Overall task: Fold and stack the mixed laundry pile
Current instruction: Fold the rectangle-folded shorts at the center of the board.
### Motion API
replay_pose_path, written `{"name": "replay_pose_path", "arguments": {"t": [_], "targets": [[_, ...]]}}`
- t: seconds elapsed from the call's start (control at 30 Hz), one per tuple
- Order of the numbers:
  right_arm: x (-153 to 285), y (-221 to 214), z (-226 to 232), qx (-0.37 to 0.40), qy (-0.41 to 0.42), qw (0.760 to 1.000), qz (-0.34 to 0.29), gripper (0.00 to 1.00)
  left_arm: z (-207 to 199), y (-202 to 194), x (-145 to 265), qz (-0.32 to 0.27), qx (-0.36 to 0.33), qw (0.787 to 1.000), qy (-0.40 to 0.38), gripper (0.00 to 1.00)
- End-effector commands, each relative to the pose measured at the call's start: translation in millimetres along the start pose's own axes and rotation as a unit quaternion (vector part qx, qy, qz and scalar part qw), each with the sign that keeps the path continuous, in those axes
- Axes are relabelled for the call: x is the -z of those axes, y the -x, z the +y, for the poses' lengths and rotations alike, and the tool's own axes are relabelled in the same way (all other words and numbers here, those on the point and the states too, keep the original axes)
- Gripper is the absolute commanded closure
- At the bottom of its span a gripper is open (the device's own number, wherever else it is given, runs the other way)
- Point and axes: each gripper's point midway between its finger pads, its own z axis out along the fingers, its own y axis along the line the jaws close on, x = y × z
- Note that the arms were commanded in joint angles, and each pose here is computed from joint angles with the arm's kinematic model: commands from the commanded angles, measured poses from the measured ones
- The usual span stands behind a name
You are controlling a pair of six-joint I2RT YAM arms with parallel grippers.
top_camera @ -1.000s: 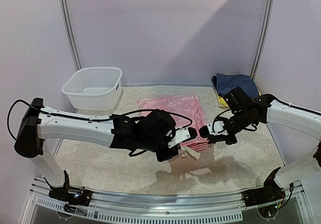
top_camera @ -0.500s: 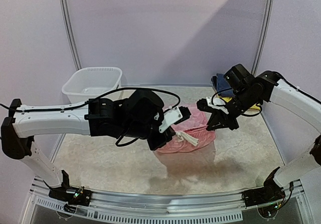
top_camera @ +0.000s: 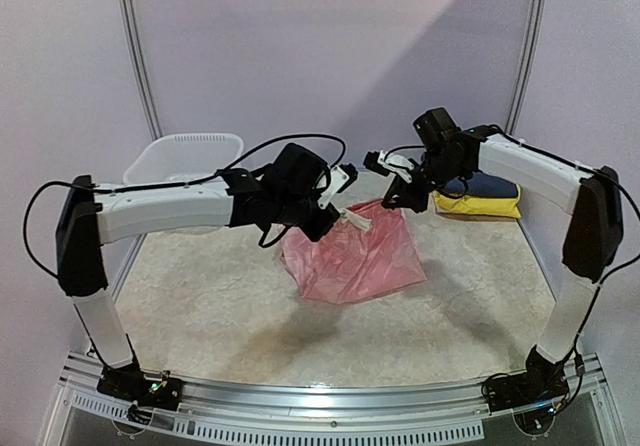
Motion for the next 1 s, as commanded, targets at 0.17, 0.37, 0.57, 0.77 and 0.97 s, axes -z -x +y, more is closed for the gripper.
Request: {"name": "replay_pose_path", "arguments": {"t": [0.17, 0.37, 0.57, 0.77, 0.97], "targets": [[-69.3, -23.4, -94.1, -0.1, -0.057, 0.993, 0.035, 1.0, 67.5, -15.2, -92.2, 0.031, 0.077, 0.994, 0.072, 1.0], [-108.1, -40.5, -124.9, -0.13, -0.071, 0.988, 0.05, 0.97, 98.5, -18.5, -123.3, 0.024, 0.124, 0.984, 0.126, 1.0], [-107.5, -48.7, -157.3, -0.194, -0.099, 0.975, 0.037, 0.58, 128.1, -3.8, -117.4, -0.001, 0.154, 0.967, 0.203, 0.63], [-50.8, -49.6, -152.8, -0.273, -0.072, 0.959, -0.006, 0.44, 121.3, 8.6, -68.1, -0.039, 0.189, 0.961, 0.197, 0.53], [-26.7, -69.7, -102.7, -0.299, -0.016, 0.954, 0.006, 0.36, 93.4, -13.1, -38.9, -0.033, 0.246, 0.958, 0.141, 0.49]]}}
